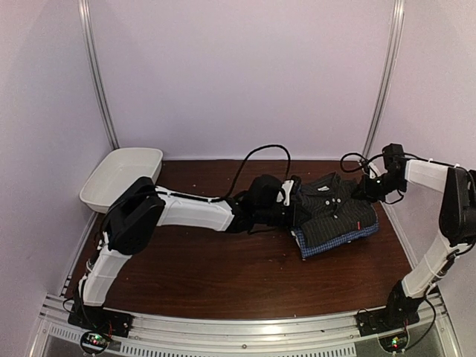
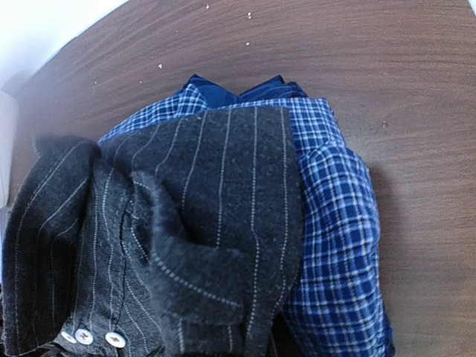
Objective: Fold and stack the long sleeve shirts
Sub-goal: Place the square-folded shirt on the square-folded shirt, then reset both arms
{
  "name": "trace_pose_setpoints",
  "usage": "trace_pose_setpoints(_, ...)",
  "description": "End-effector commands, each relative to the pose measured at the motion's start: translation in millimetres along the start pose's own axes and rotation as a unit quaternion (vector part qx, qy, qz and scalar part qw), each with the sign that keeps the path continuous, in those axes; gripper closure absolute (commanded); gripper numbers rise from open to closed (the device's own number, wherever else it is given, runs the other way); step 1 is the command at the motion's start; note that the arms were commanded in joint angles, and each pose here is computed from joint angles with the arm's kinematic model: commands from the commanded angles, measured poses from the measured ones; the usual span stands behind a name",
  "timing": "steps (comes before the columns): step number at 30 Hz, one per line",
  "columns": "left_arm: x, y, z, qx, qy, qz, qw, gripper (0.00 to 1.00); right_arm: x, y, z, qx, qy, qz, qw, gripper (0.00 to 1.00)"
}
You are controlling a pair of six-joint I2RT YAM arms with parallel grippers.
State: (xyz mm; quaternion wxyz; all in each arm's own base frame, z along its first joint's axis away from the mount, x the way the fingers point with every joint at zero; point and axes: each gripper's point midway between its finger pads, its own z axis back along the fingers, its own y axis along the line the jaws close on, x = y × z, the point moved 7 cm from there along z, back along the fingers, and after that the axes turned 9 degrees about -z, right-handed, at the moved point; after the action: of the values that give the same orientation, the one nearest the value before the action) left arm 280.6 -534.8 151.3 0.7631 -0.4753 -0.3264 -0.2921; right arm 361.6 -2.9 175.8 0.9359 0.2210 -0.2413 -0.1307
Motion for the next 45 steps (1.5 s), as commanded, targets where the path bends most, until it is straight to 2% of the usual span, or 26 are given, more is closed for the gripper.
trace_pose_setpoints(1, -30, 4, -1, 0.004, 0.050, 0.011, 0.999, 1.00, 46, -24, 9, -0.088, -0.116, 0.007, 0.989, 0.80)
trace_pose_setpoints(3, -27, 3, 2, 0.009, 0.047, 0.005, 0.999, 0.97, 47, -24, 12, -0.094, -0.119, 0.003, 0.988, 0.66)
trace_pose_setpoints(8, 0, -7, 19, 0.027, 0.012, -0.038, 0.999, 0.64, 51, -17, 44, -0.122, -0.163, -0.006, 0.979, 0.41)
trace_pose_setpoints(12, 25, -20, 41, 0.035, -0.012, -0.069, 0.997, 0.48, 53, -5, 75, -0.132, -0.197, -0.006, 0.971, 0.33)
trace_pose_setpoints(17, 46, -32, 80, 0.049, -0.047, -0.093, 0.993, 0.29, 40, 15, 101, -0.106, -0.220, 0.008, 0.970, 0.28)
trace_pose_setpoints(23, 69, -21, 143, 0.086, -0.088, -0.092, 0.988, 0.25, 10, 56, 112, -0.021, -0.223, 0.048, 0.974, 0.25)
trace_pose_setpoints(27, 77, -6, 194, 0.141, -0.115, -0.101, 0.978, 0.24, -13, 81, 115, 0.034, -0.219, 0.078, 0.972, 0.24)
trace_pose_setpoints(32, 79, 7, 268, 0.287, -0.137, -0.143, 0.937, 0.21, -35, 99, 131, 0.095, -0.239, 0.100, 0.961, 0.23)
trace_pose_setpoints(35, 75, 27, 313, 0.350, -0.124, -0.136, 0.918, 0.18, -39, 99, 136, 0.093, -0.240, 0.105, 0.961, 0.22)
trace_pose_setpoints(38, 69, 45, 357, 0.392, -0.125, -0.126, 0.903, 0.13, -40, 98, 143, 0.083, -0.249, 0.109, 0.959, 0.21)
trace_pose_setpoints(41, 68, 44, 402, 0.435, -0.151, -0.132, 0.878, 0.03, -38, 97, 151, 0.070, -0.271, 0.108, 0.954, 0.17)
trace_pose_setpoints(45, 75, 42, 443, 0.469, -0.170, -0.141, 0.855, 0.02, -33, 98, 158, 0.060, -0.281, 0.096, 0.953, 0.07)
